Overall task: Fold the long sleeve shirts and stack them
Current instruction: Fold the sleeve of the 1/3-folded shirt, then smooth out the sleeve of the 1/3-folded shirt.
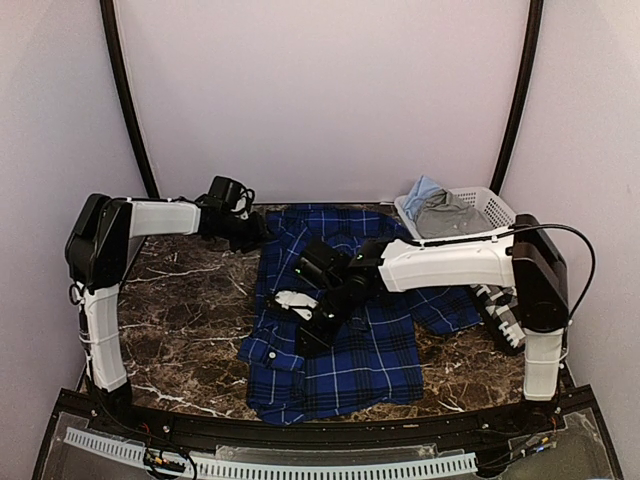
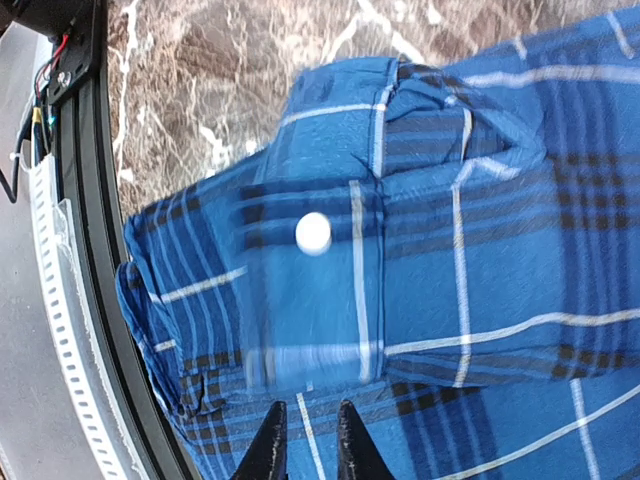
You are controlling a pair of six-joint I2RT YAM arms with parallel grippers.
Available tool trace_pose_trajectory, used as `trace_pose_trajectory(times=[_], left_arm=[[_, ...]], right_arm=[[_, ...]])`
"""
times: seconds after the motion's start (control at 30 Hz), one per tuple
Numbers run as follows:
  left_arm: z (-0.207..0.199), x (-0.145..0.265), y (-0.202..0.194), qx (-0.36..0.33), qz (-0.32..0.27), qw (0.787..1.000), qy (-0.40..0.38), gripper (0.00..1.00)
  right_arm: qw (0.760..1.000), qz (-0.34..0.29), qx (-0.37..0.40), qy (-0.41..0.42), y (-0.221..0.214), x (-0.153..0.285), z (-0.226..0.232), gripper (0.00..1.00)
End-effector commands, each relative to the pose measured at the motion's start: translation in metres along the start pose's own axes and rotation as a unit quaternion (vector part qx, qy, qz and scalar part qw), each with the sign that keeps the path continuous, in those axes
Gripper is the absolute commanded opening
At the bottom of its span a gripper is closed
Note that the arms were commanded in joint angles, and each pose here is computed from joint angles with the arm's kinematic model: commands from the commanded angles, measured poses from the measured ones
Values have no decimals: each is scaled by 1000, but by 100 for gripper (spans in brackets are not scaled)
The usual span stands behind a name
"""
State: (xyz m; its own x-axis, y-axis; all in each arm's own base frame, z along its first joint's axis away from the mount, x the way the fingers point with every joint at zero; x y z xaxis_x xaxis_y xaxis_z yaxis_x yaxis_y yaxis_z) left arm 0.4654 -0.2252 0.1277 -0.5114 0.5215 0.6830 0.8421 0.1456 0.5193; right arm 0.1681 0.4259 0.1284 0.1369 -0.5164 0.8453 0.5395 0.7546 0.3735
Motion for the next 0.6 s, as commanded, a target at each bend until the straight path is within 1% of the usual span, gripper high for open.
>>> trace_pose_trajectory(times=[0.0,0.1,0.17,0.2,0.23,0.3,0.47,0.57], left_arm=[[-7,27,-2,-12,-7,1000,-8,42],[-3,32,-14,-9,1,1000,-5,42],[-2,36,-22,-7,11,1000,-8,42],[-3,41,-23,-8,10,1000,-11,42],[1,40,-33,-5,20,1000,-11,42],[5,44,-46,0,31,999,-14,42],[9,52,-78,13,61,997,-33,41],[9,64,-90,10,68,997,-32,41]], right_arm=[[1000,5,4,26,-8,4,13,16],[1000,3,2,28,-10,5,14,16],[1000,-11,-3,24,-7,10,15,17],[1000,-25,-9,12,-3,14,13,20],[999,-40,-18,-3,2,18,8,23],[996,-75,-43,-27,13,31,-6,25],[976,-164,-132,-53,36,63,-48,27],[964,-191,-172,-67,39,74,-67,29]])
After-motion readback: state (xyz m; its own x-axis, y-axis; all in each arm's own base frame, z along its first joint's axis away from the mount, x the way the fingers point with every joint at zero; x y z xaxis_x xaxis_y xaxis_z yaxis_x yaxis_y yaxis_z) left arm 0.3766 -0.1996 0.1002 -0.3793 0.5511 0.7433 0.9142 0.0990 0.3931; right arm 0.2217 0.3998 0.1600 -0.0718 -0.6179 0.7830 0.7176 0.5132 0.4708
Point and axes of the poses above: each gripper's point midway between its finger pads, its own x axis back along the fingers, its own z axis along the line the jaws close on, y = z × x, the point moved 5 cm from there along x, back along the fingers, and after that the axes turned 11 degrees about -x, right-handed, at the moved point
